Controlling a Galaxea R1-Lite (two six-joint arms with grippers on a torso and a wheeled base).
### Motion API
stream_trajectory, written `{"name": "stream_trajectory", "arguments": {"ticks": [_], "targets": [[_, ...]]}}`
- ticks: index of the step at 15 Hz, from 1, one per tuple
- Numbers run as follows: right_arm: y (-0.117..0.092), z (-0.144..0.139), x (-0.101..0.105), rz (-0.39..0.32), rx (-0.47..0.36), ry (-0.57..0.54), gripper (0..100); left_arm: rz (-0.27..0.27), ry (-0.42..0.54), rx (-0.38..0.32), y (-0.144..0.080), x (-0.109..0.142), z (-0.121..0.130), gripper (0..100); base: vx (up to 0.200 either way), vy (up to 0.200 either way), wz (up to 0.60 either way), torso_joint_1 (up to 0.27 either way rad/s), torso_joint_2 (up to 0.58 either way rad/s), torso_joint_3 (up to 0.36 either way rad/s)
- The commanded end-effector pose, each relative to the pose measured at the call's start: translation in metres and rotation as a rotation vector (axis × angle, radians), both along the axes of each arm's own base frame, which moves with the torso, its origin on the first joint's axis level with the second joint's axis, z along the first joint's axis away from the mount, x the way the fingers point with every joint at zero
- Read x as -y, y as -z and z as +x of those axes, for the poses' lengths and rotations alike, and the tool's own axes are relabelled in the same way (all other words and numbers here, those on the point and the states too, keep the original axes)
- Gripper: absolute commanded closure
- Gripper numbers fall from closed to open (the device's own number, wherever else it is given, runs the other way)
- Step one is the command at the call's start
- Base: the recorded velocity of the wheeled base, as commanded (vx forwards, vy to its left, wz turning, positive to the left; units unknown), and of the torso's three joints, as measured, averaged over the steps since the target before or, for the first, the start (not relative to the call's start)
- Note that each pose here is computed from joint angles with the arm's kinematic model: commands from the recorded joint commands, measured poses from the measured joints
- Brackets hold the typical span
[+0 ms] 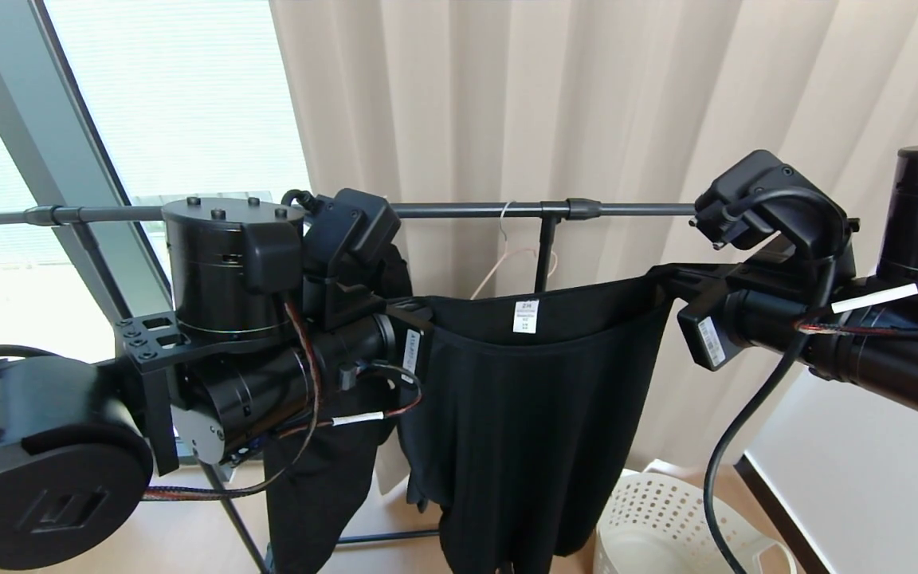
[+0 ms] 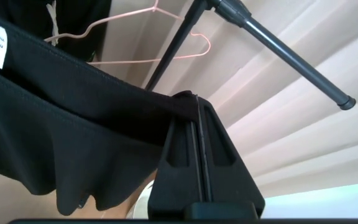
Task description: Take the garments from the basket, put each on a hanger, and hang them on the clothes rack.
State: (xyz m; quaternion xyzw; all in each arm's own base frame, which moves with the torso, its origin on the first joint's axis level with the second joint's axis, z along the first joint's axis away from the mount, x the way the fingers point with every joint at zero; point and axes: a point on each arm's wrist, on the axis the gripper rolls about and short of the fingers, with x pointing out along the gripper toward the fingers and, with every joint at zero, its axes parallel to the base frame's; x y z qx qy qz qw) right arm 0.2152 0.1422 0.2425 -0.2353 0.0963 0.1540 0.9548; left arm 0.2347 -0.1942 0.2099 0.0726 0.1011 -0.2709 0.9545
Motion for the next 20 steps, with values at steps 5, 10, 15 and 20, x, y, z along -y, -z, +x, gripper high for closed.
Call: {"name": "stream_trajectory", "arguments": {"ticks": [5, 10, 15, 20], "targets": [[0.0, -0.005, 0.002, 0.011, -0.001, -0.031, 100, -0.016, 0.004, 0.02, -0.007, 0.004, 0.006, 100, 0.0, 0.0, 0.0, 0.0, 0.0, 0.0], [0.02, -0.027, 0.016, -0.013, -0.053, -0.062, 100, -0.055, 0.072, 0.011, 0.002, 0.013, 0.026, 100, 0.0, 0.0, 0.0, 0.0, 0.0, 0.0], [0.031, -0.056, 0.008, 0.006, -0.095, -0.182, 100, -0.099, 0.152, 0.017, -0.003, 0.02, 0.041, 100, 0.0, 0.0, 0.0, 0.0, 0.0, 0.0], [0.043, -0.084, -0.025, 0.049, -0.177, -0.349, 100, -0.152, 0.233, 0.067, -0.022, 0.03, 0.04, 100, 0.0, 0.0, 0.0, 0.0, 0.0, 0.0]]}}
